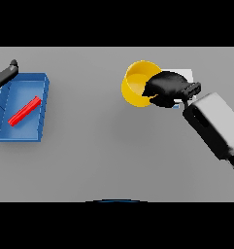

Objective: Pick up the red beaker and tilt it to pour out 1 green nut into yellow bowl. Pick up the yellow bowl and place it on the metallic measuring scale.

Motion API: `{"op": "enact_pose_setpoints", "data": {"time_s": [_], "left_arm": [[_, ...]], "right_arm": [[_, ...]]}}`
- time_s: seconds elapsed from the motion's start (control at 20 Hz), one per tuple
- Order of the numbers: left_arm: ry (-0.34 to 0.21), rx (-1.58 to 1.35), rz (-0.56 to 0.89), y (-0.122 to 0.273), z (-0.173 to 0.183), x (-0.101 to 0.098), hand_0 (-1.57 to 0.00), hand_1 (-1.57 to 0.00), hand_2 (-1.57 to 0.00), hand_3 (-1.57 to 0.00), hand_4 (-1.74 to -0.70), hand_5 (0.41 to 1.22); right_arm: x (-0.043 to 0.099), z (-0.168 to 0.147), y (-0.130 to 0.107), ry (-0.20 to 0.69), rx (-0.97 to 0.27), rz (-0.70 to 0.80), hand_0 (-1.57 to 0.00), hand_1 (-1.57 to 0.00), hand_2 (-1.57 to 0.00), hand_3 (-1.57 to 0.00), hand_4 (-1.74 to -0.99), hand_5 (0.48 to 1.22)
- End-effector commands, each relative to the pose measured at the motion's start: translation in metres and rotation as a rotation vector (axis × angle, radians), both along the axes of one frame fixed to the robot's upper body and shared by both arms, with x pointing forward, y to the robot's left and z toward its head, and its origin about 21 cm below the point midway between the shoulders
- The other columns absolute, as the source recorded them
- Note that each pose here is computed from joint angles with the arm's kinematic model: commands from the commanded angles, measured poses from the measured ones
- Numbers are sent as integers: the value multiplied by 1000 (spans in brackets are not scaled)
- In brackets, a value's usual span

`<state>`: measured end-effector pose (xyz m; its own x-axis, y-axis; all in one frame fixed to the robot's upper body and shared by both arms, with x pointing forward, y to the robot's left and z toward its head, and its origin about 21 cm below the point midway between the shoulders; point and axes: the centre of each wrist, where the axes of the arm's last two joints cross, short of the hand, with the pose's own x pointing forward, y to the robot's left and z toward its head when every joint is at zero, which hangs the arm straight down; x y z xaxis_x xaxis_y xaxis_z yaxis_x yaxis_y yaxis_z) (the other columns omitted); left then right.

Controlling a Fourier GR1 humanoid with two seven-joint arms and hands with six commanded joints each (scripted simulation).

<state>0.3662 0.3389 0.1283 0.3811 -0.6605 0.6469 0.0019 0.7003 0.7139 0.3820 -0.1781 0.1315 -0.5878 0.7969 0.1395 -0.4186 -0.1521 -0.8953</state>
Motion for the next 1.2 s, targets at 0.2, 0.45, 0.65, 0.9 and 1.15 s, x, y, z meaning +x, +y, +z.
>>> {"op": "enact_pose_setpoints", "data": {"time_s": [0.2,0.45,0.65,0.9,1.15], "left_arm": [[16,1,23,3,0,4,1,1,1,1,-801,754],[9,-14,26,0,2,0,1,1,1,1,-812,755],[6,-17,32,-1,4,-5,1,1,1,1,-830,767],[17,-13,48,0,6,-7,1,1,1,1,-846,780],[23,-7,56,0,9,-6,1,1,1,1,-838,776]], "right_arm": [[17,5,-24,-37,-20,-81,-1557,-1566,-1570,-1342,-1724,1221],[31,-5,-41,-39,-27,-136,-1567,-1533,-1571,-1376,-1726,1221],[41,-18,-68,-31,-47,-262,-1529,-1425,-1496,-1491,-1729,1221],[46,-34,-81,-8,-73,-311,-1482,-1314,-1403,-1545,-1730,1221],[50,-37,-84,-11,-76,-317,-1397,-1205,-1316,-1562,-1730,1221]]}}
